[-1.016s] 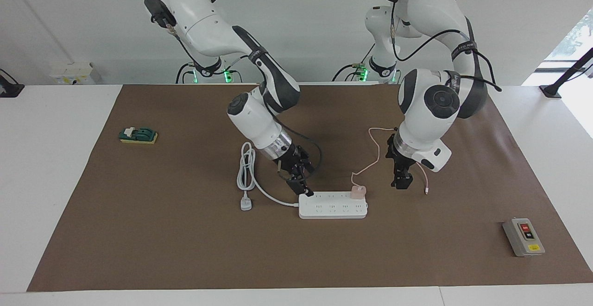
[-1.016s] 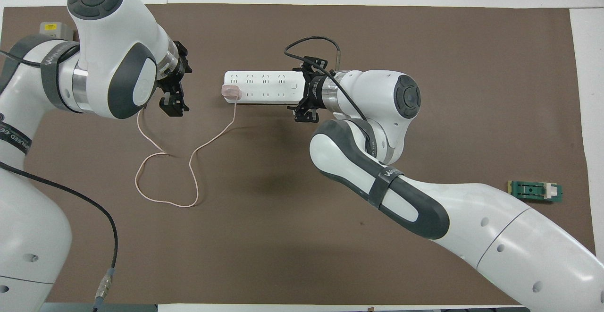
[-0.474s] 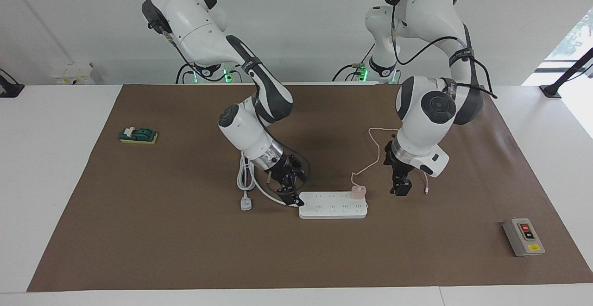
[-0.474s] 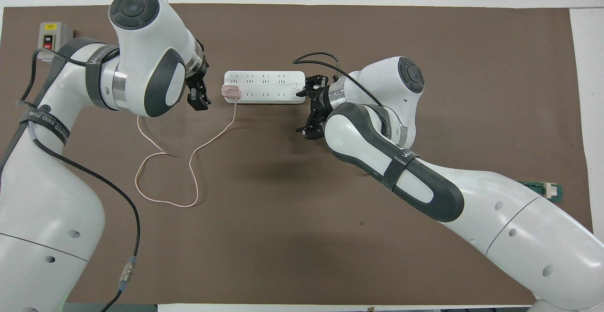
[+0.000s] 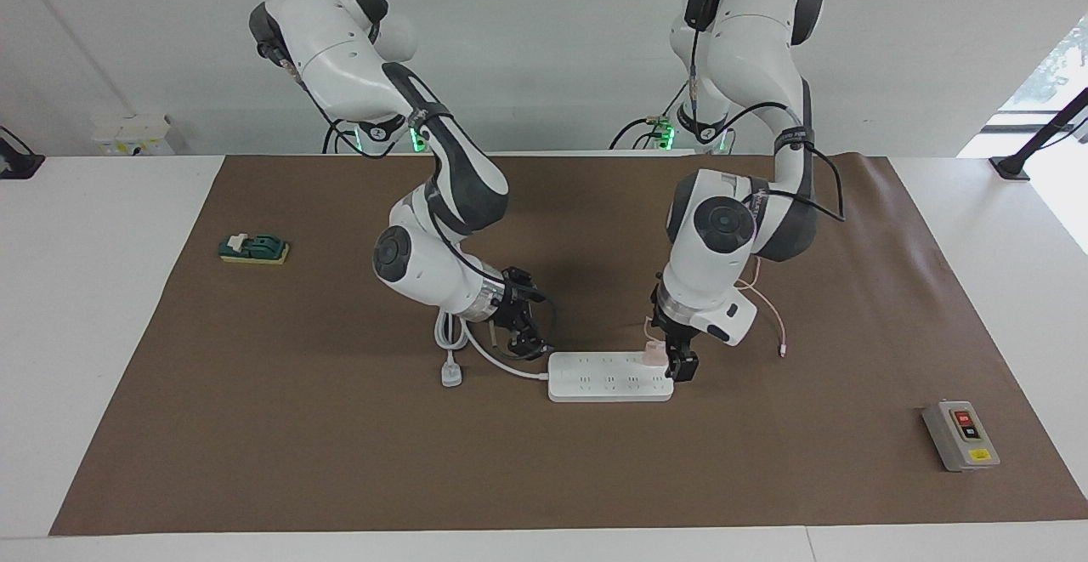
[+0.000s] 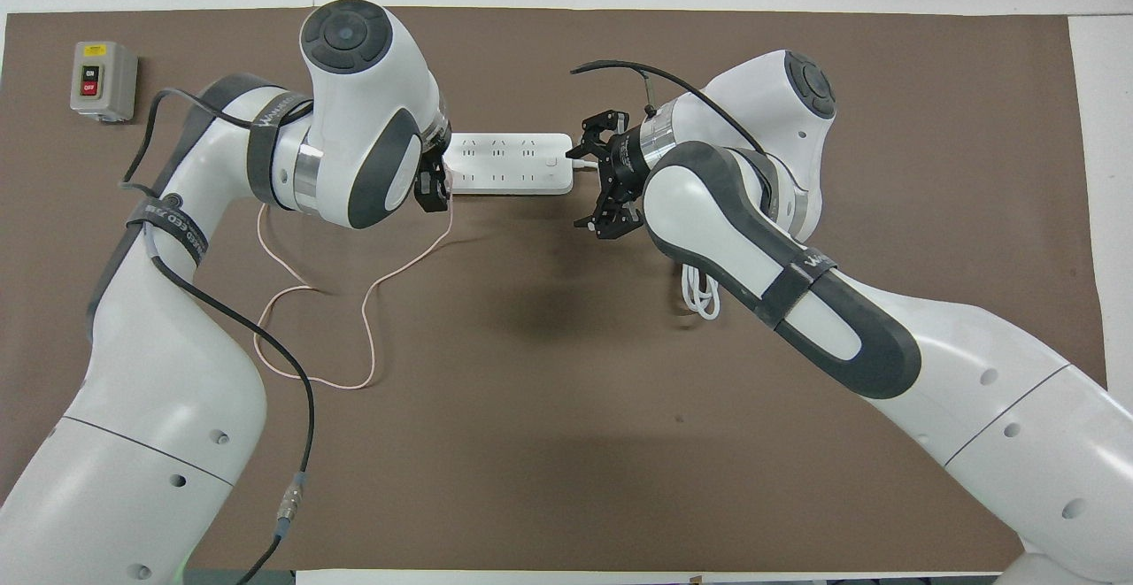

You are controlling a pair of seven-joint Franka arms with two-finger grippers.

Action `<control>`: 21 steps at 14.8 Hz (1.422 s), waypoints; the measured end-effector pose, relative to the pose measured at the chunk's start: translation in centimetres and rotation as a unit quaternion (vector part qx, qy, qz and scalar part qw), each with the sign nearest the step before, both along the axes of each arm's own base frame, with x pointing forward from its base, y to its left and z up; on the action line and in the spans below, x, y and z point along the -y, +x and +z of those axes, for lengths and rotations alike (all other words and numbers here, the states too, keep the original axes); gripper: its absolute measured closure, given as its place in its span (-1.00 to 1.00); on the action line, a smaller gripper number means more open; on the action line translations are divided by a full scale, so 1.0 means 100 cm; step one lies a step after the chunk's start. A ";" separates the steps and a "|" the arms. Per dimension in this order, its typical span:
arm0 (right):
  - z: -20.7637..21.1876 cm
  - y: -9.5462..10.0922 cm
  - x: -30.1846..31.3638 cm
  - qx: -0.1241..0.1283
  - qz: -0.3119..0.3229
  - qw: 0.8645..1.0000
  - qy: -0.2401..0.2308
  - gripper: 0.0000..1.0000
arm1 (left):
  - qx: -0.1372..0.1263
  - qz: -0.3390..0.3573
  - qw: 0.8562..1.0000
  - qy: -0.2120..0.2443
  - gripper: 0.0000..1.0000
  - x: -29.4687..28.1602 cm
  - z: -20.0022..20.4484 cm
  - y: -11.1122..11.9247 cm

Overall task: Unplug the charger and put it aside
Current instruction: 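Grasp the pink charger with the left gripper while the right gripper holds the strip, then pull the pink charger out of the strip with the left gripper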

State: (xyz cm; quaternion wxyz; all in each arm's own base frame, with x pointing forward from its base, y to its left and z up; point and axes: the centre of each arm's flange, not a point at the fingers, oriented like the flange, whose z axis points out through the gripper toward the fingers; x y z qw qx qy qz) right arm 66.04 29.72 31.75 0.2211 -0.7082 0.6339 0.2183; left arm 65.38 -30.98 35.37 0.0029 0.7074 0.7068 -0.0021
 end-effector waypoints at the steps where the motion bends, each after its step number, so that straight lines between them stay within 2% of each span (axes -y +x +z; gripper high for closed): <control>1: -0.010 -0.002 -0.013 0.009 0.007 1.000 -0.004 -1.00 | -0.003 -0.001 1.000 0.001 -1.00 0.002 -0.007 0.000; 4: -0.025 0.003 -0.029 0.018 0.016 1.000 -0.013 -1.00 | -0.006 0.003 1.000 0.007 -1.00 -0.005 -0.018 0.004; 9: -0.041 0.023 -0.006 0.026 0.007 0.999 -0.027 -1.00 | -0.002 0.001 1.000 0.010 -0.96 -0.012 -0.015 0.008; 11: -0.049 0.032 -0.006 0.033 0.005 0.999 -0.032 -1.00 | -0.002 0.000 1.000 0.010 -0.66 -0.012 -0.015 0.009; 12: -0.050 0.036 -0.007 0.038 0.003 0.999 -0.033 -1.00 | -0.002 0.000 1.000 0.010 -0.65 -0.012 -0.015 0.009; 13: -0.050 0.039 -0.008 0.041 0.002 0.999 -0.033 -1.00 | -0.002 0.000 1.000 0.010 -0.48 -0.012 -0.015 0.009; 15: -0.053 0.041 -0.012 0.045 0.001 0.999 -0.031 -1.00 | -0.003 0.000 1.000 0.010 0.00 -0.012 -0.015 0.008; 17: -0.058 0.038 -0.025 0.053 0.002 0.998 -0.030 -1.00 | -0.010 -0.004 1.000 0.013 0.37 -0.010 -0.016 0.005; 20: -0.058 0.036 -0.033 0.061 0.003 0.998 -0.030 -0.99 | -0.011 -0.004 1.000 0.013 0.37 -0.010 -0.016 0.005; 21: -0.057 0.036 -0.032 0.058 0.000 0.998 -0.029 -0.93 | -0.011 -0.004 1.000 0.013 0.37 -0.010 -0.016 0.005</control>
